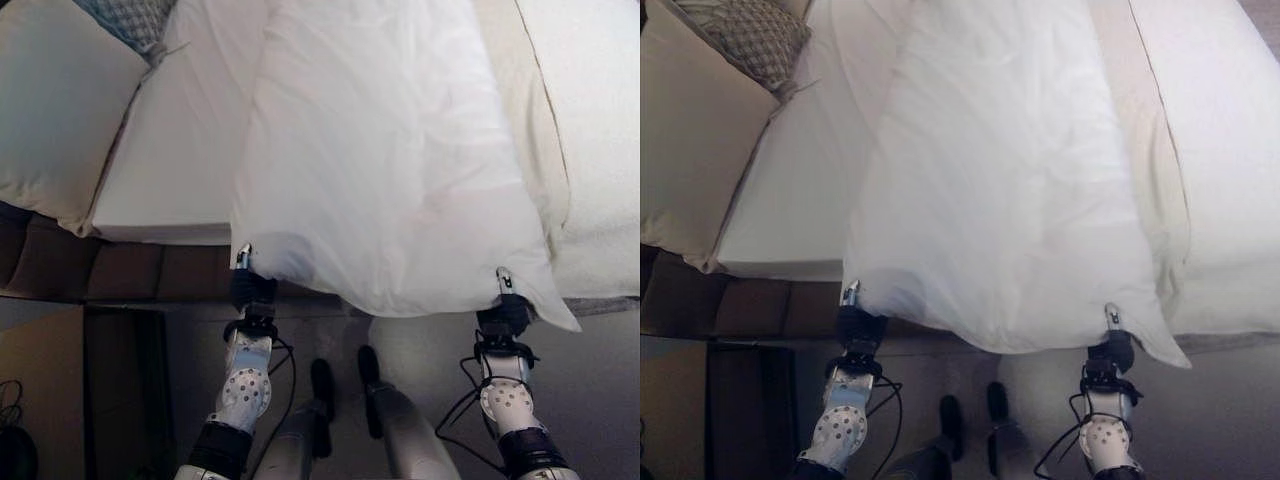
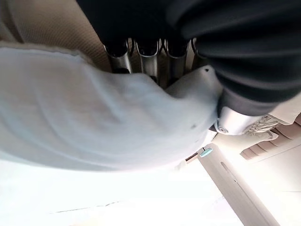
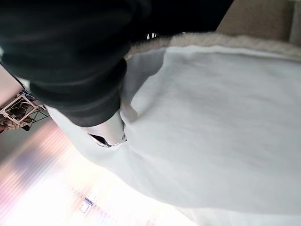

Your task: Make the bed

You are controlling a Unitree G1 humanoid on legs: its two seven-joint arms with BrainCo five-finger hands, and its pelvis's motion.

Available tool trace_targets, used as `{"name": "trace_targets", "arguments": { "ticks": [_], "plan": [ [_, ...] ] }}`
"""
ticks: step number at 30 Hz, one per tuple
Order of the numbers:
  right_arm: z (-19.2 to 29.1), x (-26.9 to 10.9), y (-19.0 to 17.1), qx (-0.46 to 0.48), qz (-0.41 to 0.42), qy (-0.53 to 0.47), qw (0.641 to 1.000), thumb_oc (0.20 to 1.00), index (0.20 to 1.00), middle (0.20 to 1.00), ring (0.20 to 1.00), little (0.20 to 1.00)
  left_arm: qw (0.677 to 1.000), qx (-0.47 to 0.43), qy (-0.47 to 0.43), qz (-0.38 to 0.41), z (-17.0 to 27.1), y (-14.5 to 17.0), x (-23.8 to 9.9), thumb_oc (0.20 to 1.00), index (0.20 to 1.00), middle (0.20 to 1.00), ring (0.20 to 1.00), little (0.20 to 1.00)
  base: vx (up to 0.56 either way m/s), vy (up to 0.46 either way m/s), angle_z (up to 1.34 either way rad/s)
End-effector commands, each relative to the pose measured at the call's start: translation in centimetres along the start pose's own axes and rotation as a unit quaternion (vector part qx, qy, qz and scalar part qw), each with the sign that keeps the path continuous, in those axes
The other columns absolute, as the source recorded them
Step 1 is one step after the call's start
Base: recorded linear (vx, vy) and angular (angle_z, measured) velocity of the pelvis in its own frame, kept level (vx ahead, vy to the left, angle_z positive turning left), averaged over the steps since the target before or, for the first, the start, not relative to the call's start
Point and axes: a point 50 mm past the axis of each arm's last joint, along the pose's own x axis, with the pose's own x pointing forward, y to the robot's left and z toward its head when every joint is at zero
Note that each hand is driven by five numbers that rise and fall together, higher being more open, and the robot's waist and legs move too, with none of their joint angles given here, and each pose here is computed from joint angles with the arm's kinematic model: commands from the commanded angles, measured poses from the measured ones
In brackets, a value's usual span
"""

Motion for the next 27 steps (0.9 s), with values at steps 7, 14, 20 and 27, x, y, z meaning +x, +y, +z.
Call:
{"name": "trace_targets", "arguments": {
  "ticks": [7, 14, 20, 27],
  "plan": [
    [2.3, 0.1, 0.2, -0.027, 0.004, -0.052, 0.998, 0.2, 0.2, 0.2, 0.2, 0.2, 0.995, 0.02, -0.093, -0.029, 3.1, -1.4, -0.2, 0.2, 0.2, 0.2, 0.2, 0.2, -0.04, 0.326, -0.11],
    [2.5, 0.9, 1.4, -0.041, 0.01, -0.045, 0.998, 0.2, 0.2, 0.2, 0.2, 0.2, 0.995, 0.05, -0.084, -0.022, 3.1, -1.8, 1.1, 0.2, 0.2, 0.2, 0.2, 0.2, -0.02, 0.38, -0.08],
    [1.1, 1.5, 2.5, -0.06, 0.015, -0.012, 0.998, 0.2, 0.2, 0.2, 0.2, 0.2, 0.991, 0.088, -0.097, -0.024, 4.5, -2.6, 2.5, 0.2, 0.2, 0.2, 0.2, 0.2, 0.01, 0.086, -0.12],
    [3.8, 4.2, 12.4, -0.073, 0.14, -0.074, 0.985, 0.2, 0.2, 0.2, 0.2, 0.2, 0.981, 0.087, -0.145, -0.101, 7.2, -8.7, 5.3, 0.2, 0.2, 0.2, 0.2, 0.2, 0.03, -0.064, -0.04]
  ]
}}
